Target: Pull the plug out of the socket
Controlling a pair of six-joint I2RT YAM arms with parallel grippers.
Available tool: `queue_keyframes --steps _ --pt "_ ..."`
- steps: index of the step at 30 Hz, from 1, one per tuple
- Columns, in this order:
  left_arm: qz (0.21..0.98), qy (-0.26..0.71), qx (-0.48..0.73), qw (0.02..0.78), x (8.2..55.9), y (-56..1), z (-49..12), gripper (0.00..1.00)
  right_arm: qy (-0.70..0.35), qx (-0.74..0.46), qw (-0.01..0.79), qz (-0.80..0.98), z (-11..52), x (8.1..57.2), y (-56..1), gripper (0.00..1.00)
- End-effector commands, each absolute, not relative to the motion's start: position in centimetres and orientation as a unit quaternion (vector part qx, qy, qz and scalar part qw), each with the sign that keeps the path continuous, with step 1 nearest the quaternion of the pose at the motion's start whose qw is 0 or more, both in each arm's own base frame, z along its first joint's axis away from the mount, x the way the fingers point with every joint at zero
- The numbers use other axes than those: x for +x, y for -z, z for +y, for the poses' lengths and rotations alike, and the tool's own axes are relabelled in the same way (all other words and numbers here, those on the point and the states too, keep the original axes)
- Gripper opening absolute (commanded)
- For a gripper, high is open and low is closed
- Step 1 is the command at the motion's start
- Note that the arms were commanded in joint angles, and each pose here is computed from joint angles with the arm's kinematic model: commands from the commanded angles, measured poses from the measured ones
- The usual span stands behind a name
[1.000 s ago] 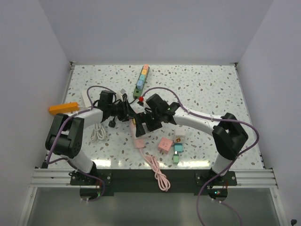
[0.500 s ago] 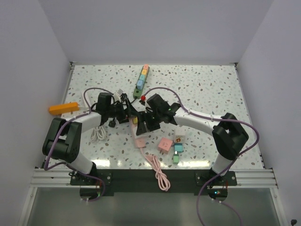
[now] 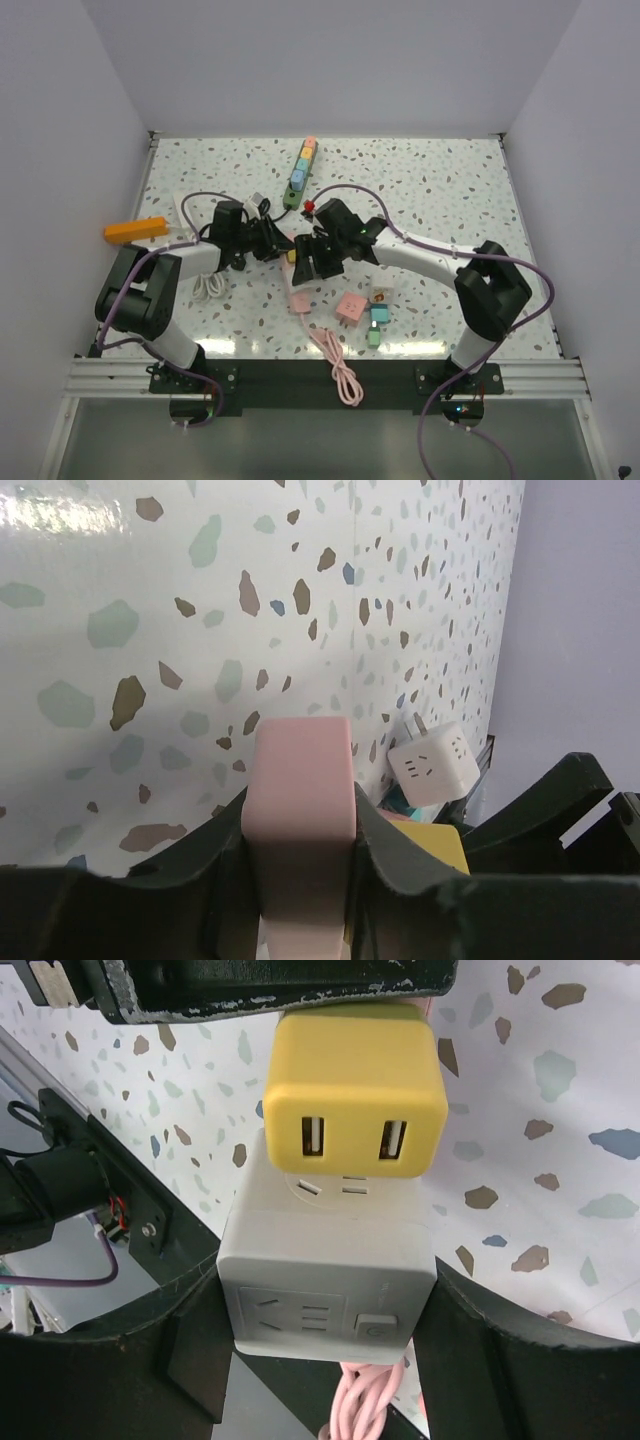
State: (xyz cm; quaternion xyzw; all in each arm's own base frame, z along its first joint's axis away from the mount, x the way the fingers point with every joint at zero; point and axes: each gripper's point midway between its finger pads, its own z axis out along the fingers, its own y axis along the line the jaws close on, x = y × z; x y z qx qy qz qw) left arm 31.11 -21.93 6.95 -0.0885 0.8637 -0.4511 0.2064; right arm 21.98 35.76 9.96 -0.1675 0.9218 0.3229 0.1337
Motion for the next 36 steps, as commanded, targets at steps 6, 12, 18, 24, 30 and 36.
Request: queue_keyframes --steps 6,12,18,24,30,36 --pt "0.857 0.471 -0.062 0.2 30.3 -6.9 -23.2 0.0 -0.394 -0.167 0.231 0.874 38.1 24.6 -16.6 0.0" --pt "0.904 0.373 -0.065 0.198 30.8 -3.2 -19.7 0.0 -0.384 -0.142 0.223 0.885 33.1 25.0 -18.0 0.0" --pt "0.935 0.292 -0.053 0.194 31.9 -1.0 -16.8 0.0 -0.338 -0.18 0.189 0.904 28.6 23.4 -18.7 0.0" --pt "0.939 0.285 -0.045 0.185 32.0 -0.3 -16.6 0.0 -0.341 -0.15 0.19 0.908 26.4 24.3 -18.9 0.0" --pt "0.944 0.278 -0.037 0.177 32.0 0.4 -16.3 0.0 -0.424 -0.152 0.197 0.871 27.1 25.0 -22.0 0.0" --pt "0.928 0.32 -0.037 0.187 32.6 -1.7 -17.6 0.0 -0.195 -0.088 0.222 0.951 20.9 28.9 -16.9 0.0"
